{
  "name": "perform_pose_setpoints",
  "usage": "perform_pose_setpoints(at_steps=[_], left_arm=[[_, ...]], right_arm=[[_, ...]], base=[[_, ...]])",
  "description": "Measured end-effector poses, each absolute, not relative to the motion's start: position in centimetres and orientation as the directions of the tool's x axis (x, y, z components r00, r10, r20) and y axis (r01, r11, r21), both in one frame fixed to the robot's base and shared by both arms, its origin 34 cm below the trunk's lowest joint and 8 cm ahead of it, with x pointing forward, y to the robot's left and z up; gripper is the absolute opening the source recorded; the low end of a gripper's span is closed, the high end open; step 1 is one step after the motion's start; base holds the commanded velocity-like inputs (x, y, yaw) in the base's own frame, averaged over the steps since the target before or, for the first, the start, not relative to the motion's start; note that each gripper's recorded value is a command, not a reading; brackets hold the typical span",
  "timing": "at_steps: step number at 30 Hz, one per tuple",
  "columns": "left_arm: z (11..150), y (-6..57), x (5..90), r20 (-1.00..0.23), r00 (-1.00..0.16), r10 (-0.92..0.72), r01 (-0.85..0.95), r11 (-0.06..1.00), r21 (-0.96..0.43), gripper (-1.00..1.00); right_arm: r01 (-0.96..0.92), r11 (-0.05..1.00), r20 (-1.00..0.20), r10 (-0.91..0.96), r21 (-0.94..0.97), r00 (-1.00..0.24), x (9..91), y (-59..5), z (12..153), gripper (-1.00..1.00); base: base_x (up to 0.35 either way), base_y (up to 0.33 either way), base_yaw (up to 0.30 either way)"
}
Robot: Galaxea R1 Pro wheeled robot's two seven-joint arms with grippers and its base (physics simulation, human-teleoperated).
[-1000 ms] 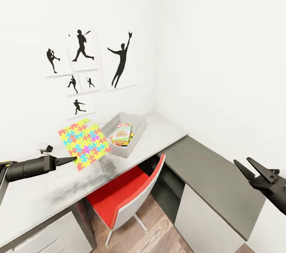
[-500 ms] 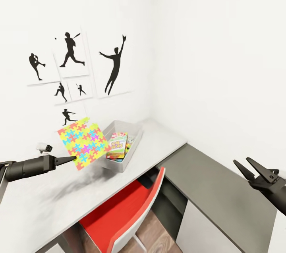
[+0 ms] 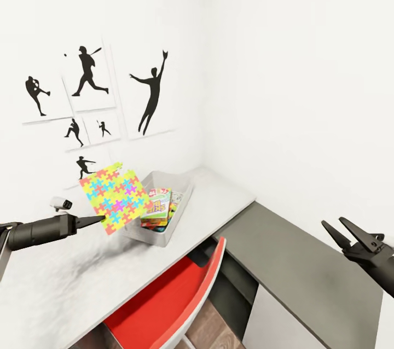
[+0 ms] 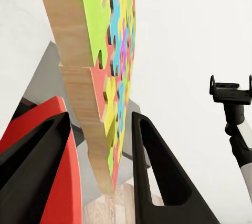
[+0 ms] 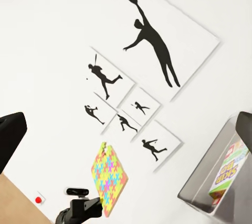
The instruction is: Put all the toys in the child's room - the three board games (two on the bed and one on the table), the two jigsaw puzzles on the table, and the tennis ball on the table - inside the toy box on the table in the child's room.
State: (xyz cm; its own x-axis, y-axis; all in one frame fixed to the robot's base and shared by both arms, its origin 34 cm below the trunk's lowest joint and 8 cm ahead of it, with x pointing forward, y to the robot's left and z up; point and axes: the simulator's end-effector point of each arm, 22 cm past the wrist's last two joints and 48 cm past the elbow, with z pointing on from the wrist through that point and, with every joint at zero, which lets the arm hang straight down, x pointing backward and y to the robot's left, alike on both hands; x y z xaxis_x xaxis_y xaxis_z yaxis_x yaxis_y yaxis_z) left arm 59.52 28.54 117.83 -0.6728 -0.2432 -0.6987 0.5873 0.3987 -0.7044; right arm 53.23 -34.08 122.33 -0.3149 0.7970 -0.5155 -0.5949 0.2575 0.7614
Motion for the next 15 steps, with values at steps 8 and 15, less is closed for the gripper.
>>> perform_pose_setpoints(at_steps=[8, 15], left_arm=[[118.35, 28.53, 59.34, -0.706, -0.665, -0.243, 0.595, 0.399, -0.698, -1.0], [118.66, 28.51, 59.23, -0.711, -0.66, -0.243, 0.6, 0.398, -0.694, -1.0]], right_arm=[[-0.603, 0.258, -0.519, 0.797, 0.755, -0.309, 52.99, -34.09, 122.79, 1.0], [-0.608, 0.258, -0.521, 0.797, 0.751, -0.305, 52.87, -34.09, 123.07, 1.0]], base=[[0.134, -0.113, -0.115], [0.022, -0.079, -0.071]])
